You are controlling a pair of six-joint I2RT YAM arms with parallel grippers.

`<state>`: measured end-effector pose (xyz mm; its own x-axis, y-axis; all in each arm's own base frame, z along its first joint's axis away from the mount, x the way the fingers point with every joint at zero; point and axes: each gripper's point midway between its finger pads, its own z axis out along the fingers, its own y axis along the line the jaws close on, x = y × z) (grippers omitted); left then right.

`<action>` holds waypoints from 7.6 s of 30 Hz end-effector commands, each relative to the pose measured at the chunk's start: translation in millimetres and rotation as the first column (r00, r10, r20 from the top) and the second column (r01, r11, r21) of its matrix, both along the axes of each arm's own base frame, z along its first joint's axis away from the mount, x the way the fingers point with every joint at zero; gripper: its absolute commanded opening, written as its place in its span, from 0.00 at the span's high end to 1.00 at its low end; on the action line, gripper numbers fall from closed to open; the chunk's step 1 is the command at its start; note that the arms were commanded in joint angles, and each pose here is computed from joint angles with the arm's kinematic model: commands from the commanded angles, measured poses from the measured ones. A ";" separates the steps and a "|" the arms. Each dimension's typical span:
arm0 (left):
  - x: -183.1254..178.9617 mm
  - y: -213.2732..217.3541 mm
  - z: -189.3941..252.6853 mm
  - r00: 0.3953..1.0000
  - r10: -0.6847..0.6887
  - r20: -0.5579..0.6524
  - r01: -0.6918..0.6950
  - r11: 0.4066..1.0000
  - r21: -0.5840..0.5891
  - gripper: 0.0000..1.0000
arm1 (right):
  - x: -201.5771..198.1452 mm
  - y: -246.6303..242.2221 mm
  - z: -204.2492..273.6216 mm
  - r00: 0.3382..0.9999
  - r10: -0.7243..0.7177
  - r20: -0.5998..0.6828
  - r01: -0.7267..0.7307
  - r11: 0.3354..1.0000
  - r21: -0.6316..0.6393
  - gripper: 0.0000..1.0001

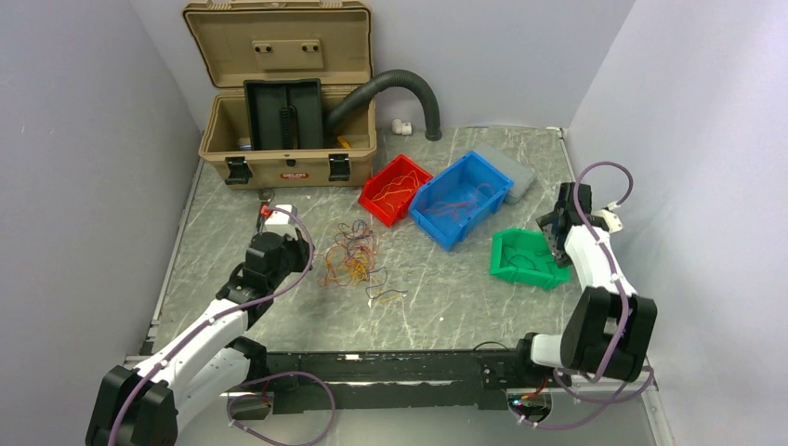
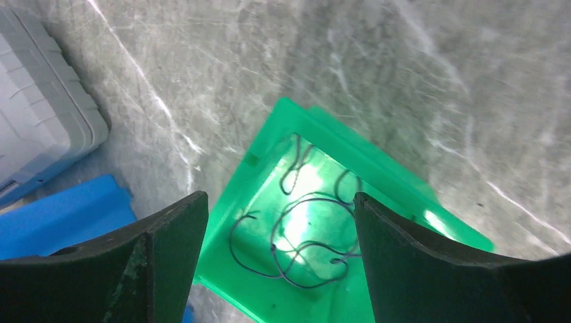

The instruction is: Untangle the cables

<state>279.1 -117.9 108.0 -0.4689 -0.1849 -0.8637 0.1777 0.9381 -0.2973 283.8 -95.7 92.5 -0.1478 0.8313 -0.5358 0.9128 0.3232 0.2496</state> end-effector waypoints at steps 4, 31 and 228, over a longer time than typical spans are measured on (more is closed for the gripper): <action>4.7 -1.3 16.2 0.998 -0.008 0.062 0.008 1.000 0.002 1.00 | 63.4 13.0 -3.6 0.986 0.117 0.122 -0.128 0.988 0.082 0.43; 5.5 -4.8 16.9 0.997 -0.028 0.071 0.027 1.000 0.005 1.00 | 80.7 97.4 80.5 0.827 0.554 0.098 -0.520 0.819 -0.244 0.18; 8.1 -41.4 16.2 0.978 -0.190 0.090 0.184 0.981 0.065 1.00 | 38.4 90.1 254.9 0.815 0.517 0.263 -0.284 0.751 -0.595 1.00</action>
